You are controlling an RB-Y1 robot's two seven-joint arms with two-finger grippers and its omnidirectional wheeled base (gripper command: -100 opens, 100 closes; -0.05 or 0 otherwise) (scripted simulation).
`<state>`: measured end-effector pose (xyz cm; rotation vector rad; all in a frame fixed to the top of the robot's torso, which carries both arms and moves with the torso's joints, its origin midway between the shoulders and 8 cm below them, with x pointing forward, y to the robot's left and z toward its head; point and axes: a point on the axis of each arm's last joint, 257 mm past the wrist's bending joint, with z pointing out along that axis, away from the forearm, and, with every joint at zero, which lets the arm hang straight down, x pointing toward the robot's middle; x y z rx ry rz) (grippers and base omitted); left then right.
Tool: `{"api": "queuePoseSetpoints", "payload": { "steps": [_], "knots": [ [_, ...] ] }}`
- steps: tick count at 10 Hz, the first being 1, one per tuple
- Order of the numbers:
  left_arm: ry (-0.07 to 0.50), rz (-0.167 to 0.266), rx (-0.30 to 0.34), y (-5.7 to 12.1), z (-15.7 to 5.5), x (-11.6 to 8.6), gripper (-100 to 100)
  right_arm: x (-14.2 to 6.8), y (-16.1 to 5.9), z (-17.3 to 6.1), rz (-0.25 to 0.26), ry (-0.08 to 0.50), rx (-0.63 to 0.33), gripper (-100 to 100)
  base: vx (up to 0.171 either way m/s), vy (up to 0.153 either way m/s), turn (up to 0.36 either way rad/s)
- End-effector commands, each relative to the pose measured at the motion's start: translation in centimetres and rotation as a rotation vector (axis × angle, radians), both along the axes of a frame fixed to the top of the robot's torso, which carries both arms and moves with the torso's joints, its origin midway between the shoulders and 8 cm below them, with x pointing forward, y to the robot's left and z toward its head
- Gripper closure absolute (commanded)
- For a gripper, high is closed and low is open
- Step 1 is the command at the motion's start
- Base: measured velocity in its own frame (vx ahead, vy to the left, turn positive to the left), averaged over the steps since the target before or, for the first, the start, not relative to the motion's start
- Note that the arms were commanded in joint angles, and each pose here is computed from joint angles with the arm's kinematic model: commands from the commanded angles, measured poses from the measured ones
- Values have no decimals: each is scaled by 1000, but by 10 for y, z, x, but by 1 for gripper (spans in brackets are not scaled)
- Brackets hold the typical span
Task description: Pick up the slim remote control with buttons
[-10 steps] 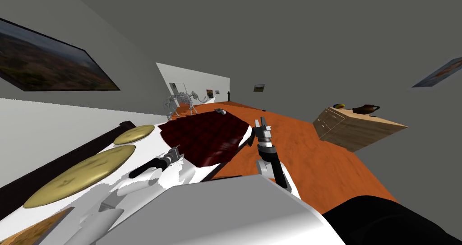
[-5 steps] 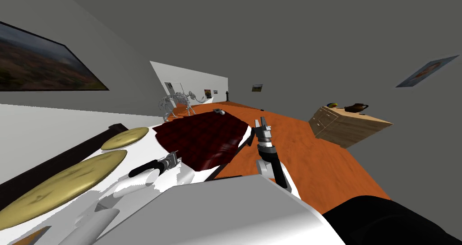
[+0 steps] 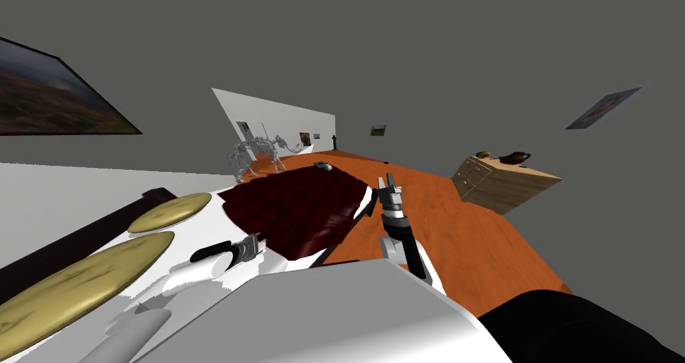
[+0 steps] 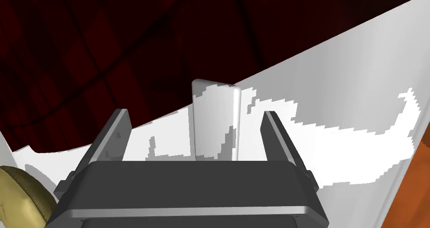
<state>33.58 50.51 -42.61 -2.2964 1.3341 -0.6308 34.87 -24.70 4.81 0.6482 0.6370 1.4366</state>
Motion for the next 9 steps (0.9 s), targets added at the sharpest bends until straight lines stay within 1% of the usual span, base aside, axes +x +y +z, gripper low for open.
{"api": "queuePoseSetpoints", "payload": {
  "steps": [1, 2, 3, 4, 5, 6, 7, 9],
  "knots": [
    [45, 11, -15, 2, -7, -10, -100, 0, 0, 0, 0, 0, 0, 0, 35, 47, -36],
    [97, 31, -35, 7, -17, -23, -100, 0, 0, 0, 0, 0, 0, 0, 39, 52, -69],
    [109, 31, -38, 6, -18, -25, -100, 0, 0, 0, 0, 0, 0, 0, 35, 55, -41],
    [151, 52, -54, 11, -25, -37, -100, 0, 0, 0, 0, 0, 0, 0, 38, 54, -74],
    [170, 52, -58, 10, -27, -41, -100, 0, 0, 0, 0, 0, 0, 0, 35, 49, -35],
    [218, 72, -75, 14, -34, -54, -100, 0, 0, 0, 0, 0, 0, 0, 42, 64, -72],
    [228, 72, -78, 13, -35, -56, -100, 0, 0, 0, 0, 0, 0, 0, 34, 60, -36],
    [327, 112, -110, 19, -47, -84, -100, 0, 0, 0, 0, 0, 0, 0, 49, 75, -92]
  ]
}}
